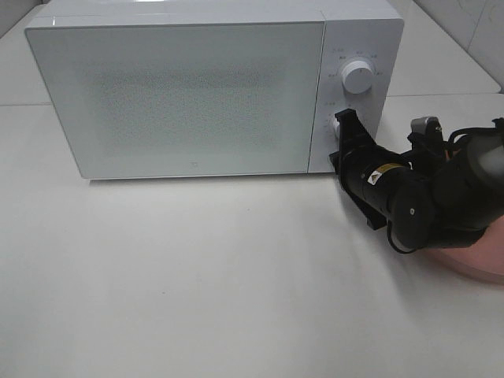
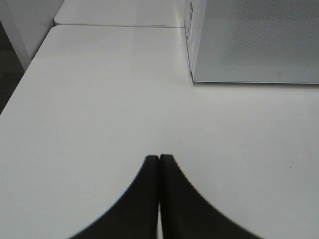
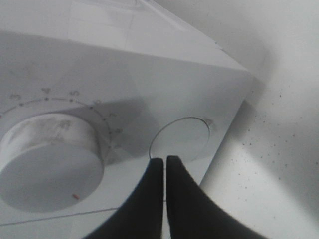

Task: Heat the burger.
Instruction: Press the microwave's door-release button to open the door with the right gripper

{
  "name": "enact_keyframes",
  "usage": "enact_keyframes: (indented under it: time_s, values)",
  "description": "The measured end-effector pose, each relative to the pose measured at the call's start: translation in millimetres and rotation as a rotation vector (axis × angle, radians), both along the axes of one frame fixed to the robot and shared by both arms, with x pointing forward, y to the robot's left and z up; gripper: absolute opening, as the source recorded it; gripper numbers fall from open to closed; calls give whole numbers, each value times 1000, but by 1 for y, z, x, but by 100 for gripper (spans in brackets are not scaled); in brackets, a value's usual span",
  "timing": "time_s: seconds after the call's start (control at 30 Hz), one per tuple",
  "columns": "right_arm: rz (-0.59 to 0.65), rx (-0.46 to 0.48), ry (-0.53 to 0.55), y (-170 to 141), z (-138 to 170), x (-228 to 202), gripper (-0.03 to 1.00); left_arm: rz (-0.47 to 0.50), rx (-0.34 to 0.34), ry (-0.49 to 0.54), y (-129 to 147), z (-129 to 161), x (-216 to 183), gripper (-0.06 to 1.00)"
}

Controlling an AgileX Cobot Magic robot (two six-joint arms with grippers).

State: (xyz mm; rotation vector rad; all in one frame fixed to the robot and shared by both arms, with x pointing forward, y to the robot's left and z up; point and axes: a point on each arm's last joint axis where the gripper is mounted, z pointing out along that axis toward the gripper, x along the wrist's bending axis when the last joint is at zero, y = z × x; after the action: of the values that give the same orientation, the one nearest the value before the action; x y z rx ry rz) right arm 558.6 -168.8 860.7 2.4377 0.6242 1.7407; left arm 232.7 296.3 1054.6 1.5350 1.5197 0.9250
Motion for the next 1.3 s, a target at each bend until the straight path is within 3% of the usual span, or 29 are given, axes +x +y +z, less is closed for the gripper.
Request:
enact_keyframes:
  time_s: [1.3]
  values:
    - [-47,-67,22,4,-10,16,0,0,0,0,0,0,0,0]
